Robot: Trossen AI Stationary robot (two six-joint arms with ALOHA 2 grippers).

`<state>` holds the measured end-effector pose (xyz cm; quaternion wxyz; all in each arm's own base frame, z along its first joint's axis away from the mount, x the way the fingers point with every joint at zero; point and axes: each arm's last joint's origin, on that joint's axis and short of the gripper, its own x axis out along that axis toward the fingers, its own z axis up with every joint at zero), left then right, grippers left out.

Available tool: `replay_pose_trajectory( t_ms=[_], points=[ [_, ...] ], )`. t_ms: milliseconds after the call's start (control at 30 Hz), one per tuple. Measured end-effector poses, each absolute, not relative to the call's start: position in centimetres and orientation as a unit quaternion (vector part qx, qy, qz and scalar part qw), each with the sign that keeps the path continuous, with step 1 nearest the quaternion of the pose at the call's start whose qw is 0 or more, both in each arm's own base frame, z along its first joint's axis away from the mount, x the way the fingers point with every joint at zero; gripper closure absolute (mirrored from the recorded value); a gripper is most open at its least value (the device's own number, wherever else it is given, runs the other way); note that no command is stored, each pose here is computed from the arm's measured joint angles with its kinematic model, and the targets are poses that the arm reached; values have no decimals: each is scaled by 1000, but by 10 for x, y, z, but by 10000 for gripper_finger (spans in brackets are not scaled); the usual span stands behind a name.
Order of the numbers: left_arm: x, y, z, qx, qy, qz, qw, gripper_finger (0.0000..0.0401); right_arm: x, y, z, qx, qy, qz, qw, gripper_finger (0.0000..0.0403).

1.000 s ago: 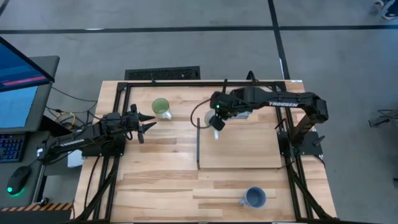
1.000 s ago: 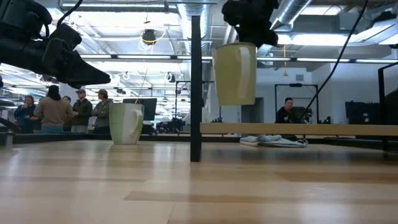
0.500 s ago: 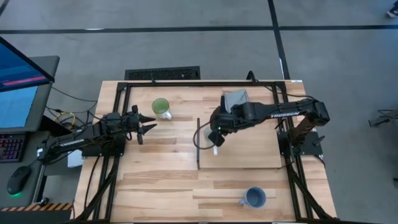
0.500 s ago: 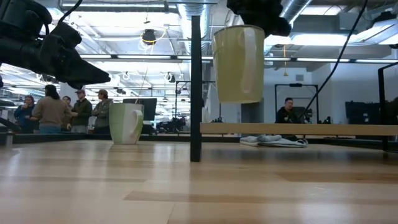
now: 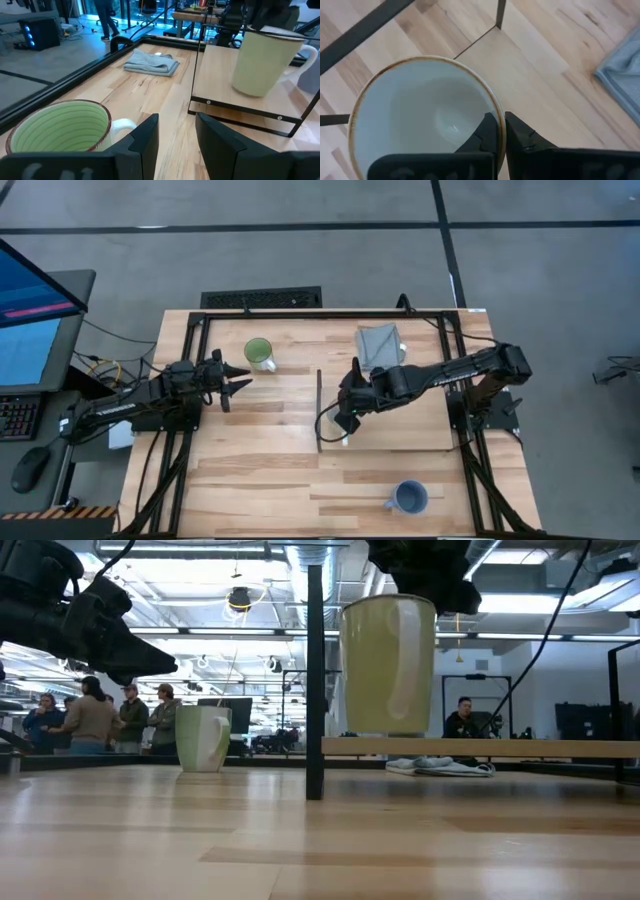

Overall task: Stack small to large cups/mugs on shelf
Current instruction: Put the light green mug on the shelf

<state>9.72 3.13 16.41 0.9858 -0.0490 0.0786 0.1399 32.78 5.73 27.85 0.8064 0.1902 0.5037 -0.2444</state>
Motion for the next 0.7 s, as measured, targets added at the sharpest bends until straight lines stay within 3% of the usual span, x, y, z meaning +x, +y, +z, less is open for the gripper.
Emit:
replay_pose_trajectory(
  t_ms=[700],
  points=[
    [97,31,163,-55,86,135,985,279,328,51,275,196,504,-252,803,378]
  ],
)
